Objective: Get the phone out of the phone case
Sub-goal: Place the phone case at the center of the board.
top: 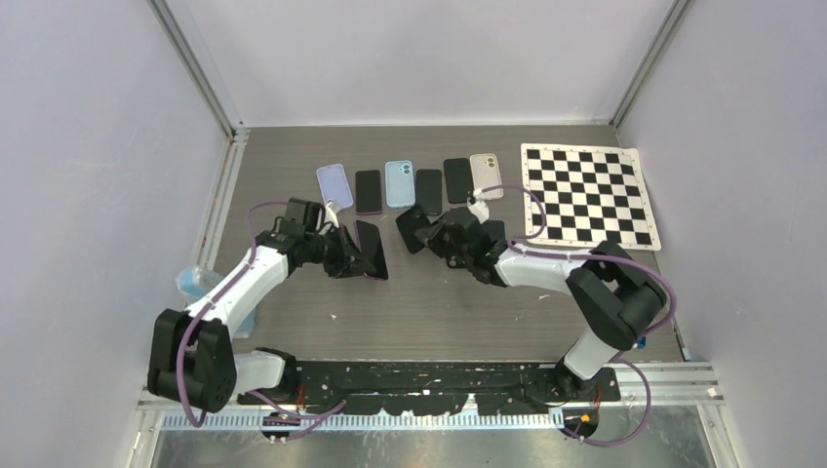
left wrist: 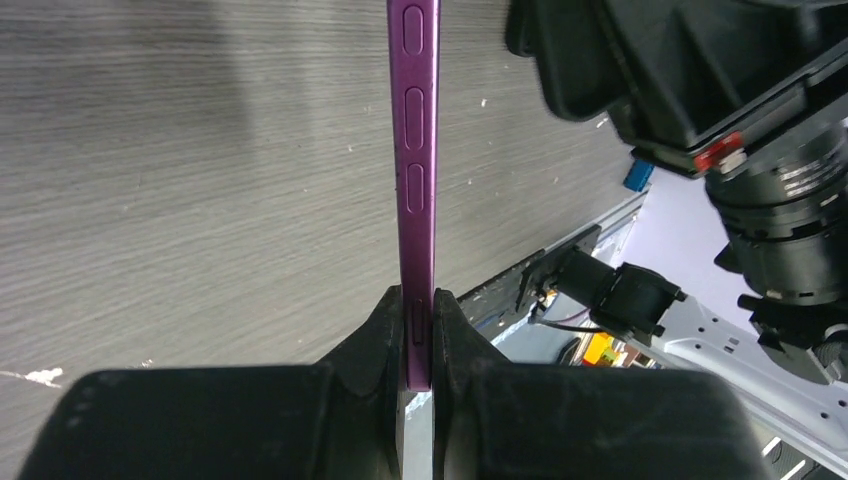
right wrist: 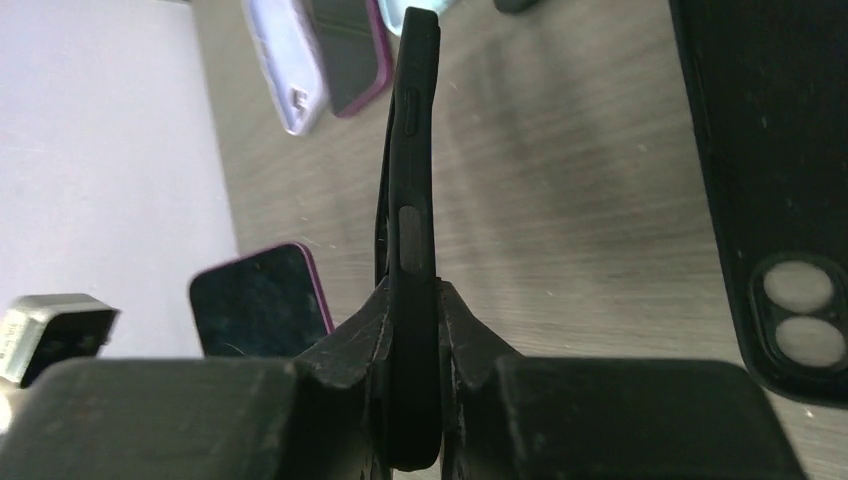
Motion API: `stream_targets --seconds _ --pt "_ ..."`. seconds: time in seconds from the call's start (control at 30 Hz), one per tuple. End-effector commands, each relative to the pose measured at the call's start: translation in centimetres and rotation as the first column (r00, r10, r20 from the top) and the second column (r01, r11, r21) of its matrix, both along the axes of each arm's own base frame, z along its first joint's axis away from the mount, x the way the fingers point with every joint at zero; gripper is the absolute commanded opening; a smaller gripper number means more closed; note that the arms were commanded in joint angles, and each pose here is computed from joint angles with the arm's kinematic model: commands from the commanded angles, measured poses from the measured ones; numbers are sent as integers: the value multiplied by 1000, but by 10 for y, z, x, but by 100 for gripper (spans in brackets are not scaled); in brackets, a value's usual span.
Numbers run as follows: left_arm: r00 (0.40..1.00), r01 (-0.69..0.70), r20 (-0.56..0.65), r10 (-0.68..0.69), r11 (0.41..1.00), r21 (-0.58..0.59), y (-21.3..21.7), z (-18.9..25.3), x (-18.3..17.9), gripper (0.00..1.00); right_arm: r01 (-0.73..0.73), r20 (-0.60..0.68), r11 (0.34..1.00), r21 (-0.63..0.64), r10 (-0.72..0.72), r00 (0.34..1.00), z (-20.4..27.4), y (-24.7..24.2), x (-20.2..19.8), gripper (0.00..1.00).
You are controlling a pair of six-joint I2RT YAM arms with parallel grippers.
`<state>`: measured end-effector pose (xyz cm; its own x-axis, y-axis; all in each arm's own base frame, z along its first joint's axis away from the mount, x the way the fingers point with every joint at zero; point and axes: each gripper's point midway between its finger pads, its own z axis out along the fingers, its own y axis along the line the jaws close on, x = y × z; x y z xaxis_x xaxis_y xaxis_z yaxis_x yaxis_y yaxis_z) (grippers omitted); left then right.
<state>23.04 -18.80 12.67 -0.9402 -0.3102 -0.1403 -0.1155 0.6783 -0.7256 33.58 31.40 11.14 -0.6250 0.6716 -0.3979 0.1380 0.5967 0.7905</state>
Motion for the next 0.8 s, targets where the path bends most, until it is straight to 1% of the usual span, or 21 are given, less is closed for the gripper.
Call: stream_targets --seconds 0.0,0.07,0.1,0.17,0.33,0.4,0.47,0.53,0.6,0.77 --pt "991 52 126 -49 998 -20 -10 10 29 0 65 -35 997 49 -64 997 0 15 4 4" --pt "992 52 113 -50 999 -15 -11 0 35 0 89 -47 995 45 -87 995 -13 11 1 6" --pt "993 51 102 -50 999 -9 -11 -5 37 0 102 -17 992 76 -101 995 -7 12 6 7" --pt "995 55 85 -53 998 -18 -14 -15 42 0 115 -13 990 85 -114 993 -10 11 7 11" --pt "998 29 58 -27 999 -42 -21 -31 59 0 75 -25 995 68 -73 997 -22 20 4 15" --pt "998 27 50 -25 998 -48 -24 -36 65 0 51 -48 998 37 -49 998 -31 22 -1 17" --pt "999 30 38 -28 999 -43 -24 -41 68 0 22 -71 1000 -3 -22 997 -36 22 -6 23" --pt "999 29 30 -29 999 -25 -23 -48 70 0 -10 -87 1000 -26 8 996 -40 22 -15 34" --pt "999 33 15 -33 999 -9 -21 -56 69 0 -56 -105 998 -41 52 993 -42 23 -25 38" --pt "999 41 -33 -40 999 11 -19 -73 63 0 -138 -141 988 -73 127 982 -45 24 -47 43"
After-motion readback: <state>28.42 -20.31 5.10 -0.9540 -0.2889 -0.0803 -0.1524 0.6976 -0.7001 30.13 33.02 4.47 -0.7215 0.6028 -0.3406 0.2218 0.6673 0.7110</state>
